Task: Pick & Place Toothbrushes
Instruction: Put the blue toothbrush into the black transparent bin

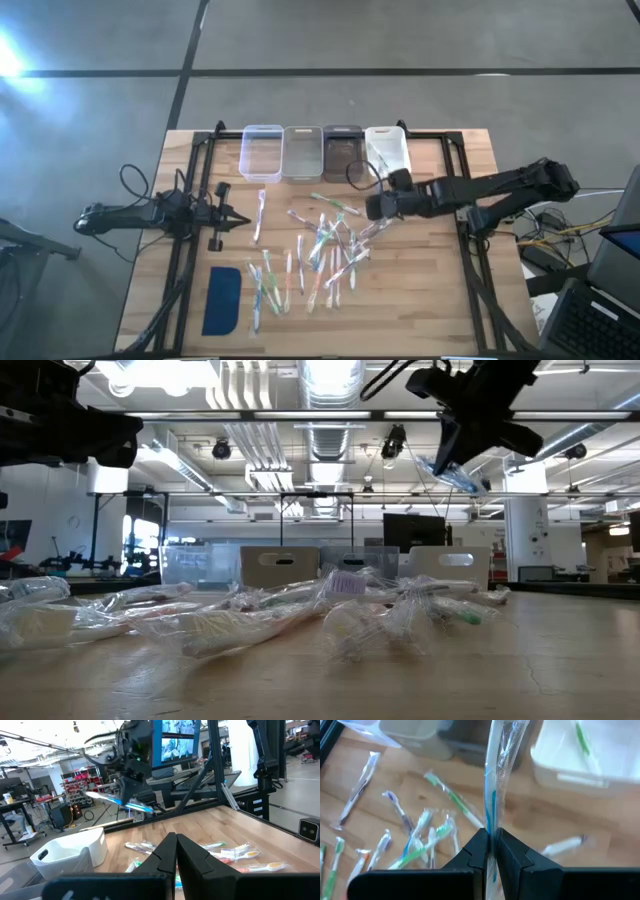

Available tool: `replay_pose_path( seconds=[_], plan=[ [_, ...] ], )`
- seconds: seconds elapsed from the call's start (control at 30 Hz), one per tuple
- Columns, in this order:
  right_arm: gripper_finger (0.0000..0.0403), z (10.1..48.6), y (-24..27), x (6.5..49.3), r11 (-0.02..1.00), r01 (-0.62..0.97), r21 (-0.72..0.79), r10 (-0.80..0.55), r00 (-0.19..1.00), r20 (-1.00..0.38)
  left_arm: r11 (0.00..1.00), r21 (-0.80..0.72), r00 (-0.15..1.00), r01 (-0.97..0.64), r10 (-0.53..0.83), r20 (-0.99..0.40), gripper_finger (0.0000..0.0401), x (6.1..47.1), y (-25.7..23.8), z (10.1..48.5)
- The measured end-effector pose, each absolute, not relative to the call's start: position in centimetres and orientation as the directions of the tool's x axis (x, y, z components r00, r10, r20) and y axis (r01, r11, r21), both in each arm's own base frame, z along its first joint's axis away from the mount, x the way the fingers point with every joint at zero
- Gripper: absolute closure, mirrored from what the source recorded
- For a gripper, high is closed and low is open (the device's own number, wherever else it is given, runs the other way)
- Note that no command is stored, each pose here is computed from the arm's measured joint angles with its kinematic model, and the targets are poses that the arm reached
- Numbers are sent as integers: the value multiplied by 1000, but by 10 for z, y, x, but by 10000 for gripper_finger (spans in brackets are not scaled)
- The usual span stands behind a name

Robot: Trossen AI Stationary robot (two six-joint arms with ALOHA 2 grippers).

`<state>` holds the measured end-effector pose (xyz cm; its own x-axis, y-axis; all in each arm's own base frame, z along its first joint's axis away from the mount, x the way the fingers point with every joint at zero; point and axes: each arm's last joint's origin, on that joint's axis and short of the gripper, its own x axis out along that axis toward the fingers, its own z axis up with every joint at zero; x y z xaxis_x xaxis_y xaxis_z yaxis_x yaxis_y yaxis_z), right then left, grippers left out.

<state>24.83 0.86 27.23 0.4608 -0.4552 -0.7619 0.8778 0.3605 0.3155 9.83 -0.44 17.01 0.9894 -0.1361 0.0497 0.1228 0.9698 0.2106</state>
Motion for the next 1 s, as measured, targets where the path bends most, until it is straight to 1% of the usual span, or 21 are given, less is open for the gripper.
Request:
replay_pose_path(
  seconds=[0.23, 0.43, 0.5, 0.67, 0.83, 1.0],
  plan=[
    [381, 301, -22, 255, 434, 862, 261, -508, 474, -719, 970, 210, 989, 123, -136, 50, 387, 98, -4, 170],
    [381, 323, -48, 255, 464, 859, 216, -557, 472, -684, 970, 210, 989, 123, -136, 50, 387, 98, -4, 170],
    [381, 326, -57, 254, 465, 858, 218, -552, 474, -686, 970, 211, 989, 124, -137, 50, 387, 98, -5, 170],
    [381, 327, -75, 253, 462, 853, 245, -531, 487, -693, 970, 210, 989, 124, -137, 50, 387, 98, -5, 170],
    [381, 320, -85, 256, 465, 854, 232, -510, 473, -719, 970, 211, 989, 124, -137, 50, 387, 98, -5, 170],
    [381, 305, -92, 271, 515, 827, 226, -449, 485, -751, 970, 210, 989, 123, -137, 50, 387, 98, -4, 170]
  ],
)
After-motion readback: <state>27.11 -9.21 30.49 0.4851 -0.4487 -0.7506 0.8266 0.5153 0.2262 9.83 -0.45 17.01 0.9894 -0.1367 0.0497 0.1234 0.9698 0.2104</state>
